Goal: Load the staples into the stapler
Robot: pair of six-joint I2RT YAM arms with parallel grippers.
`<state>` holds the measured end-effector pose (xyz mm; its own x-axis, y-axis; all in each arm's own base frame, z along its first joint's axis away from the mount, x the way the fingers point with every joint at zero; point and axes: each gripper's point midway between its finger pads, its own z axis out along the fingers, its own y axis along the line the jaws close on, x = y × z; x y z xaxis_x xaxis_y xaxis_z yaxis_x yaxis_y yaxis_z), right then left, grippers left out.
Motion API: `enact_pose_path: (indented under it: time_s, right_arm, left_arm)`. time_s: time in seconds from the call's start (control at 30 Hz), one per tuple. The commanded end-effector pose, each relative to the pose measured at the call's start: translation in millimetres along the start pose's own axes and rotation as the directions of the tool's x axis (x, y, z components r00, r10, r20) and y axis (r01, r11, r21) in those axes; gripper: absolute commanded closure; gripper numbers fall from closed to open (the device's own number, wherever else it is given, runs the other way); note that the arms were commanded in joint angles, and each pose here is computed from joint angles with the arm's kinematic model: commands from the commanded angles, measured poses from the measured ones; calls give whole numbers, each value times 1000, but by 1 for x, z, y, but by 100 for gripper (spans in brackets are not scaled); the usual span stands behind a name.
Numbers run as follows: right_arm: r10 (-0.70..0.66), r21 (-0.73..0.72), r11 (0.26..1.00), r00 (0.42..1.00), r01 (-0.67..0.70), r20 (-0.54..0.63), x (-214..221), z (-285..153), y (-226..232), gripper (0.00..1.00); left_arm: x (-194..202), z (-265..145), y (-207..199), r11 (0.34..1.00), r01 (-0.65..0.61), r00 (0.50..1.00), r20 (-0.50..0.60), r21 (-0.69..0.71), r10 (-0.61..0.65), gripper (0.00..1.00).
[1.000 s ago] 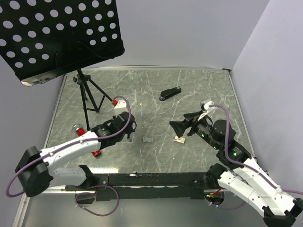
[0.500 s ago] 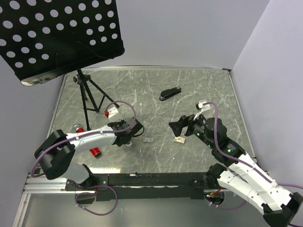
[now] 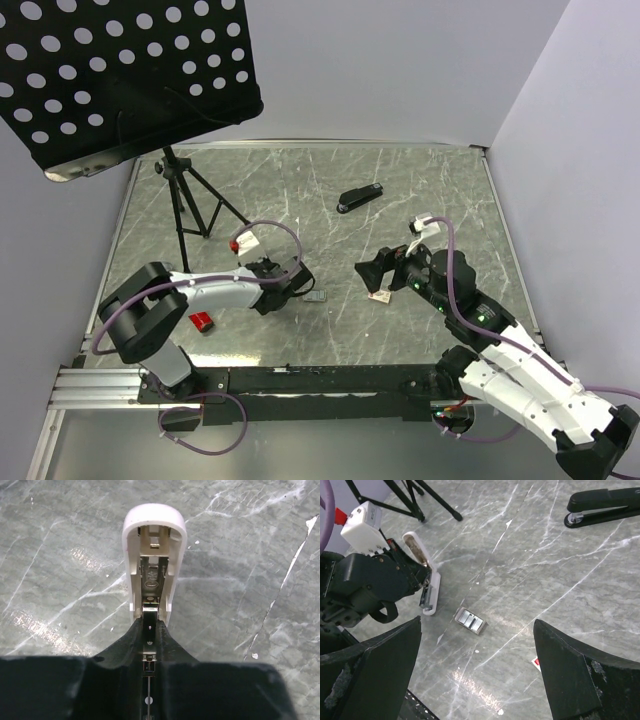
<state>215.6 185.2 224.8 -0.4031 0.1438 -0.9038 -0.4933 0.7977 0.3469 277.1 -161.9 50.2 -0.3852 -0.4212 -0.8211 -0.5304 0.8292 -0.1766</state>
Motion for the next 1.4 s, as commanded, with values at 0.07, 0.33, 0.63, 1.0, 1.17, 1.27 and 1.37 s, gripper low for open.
enact_pose_path:
  time_s: [0.07, 0.33, 0.63, 1.0, 1.17, 1.27, 1.37]
  right_arm:
    - [-17, -38, 999, 1000, 18, 18, -3, 3, 5, 0]
    - [-7, -37, 999, 1000, 7, -3, -6, 6, 8, 0]
    - [60, 101, 994, 978, -41, -199, 13, 16, -5, 0]
    - [212, 327, 943, 860, -56, -464, 65, 48, -9, 13]
    - [220, 395, 918, 789, 30, -573, 97, 67, 2, 22]
    - [228, 421, 905, 766, 61, -601, 109, 81, 8, 25]
    - [232, 439, 895, 750, 86, -620, 122, 96, 11, 29]
  left_arm:
    - [3, -4, -10, 999, 46, 999, 15, 13, -46, 69]
    - [-4, -16, -9, 998, 66, 998, 1, 24, -66, 42]
    - [-40, -56, -21, 970, 165, 985, -81, 179, -153, 17]
    - [-119, -88, -15, 871, 148, 987, -17, 468, -159, 1]
    - [-154, -78, 8, 835, 92, 989, 46, 542, -139, 0]
    - [-176, -57, 33, 866, 69, 986, 100, 496, -137, 0]
    - [-188, -56, 41, 878, 26, 980, 160, 479, -116, 1]
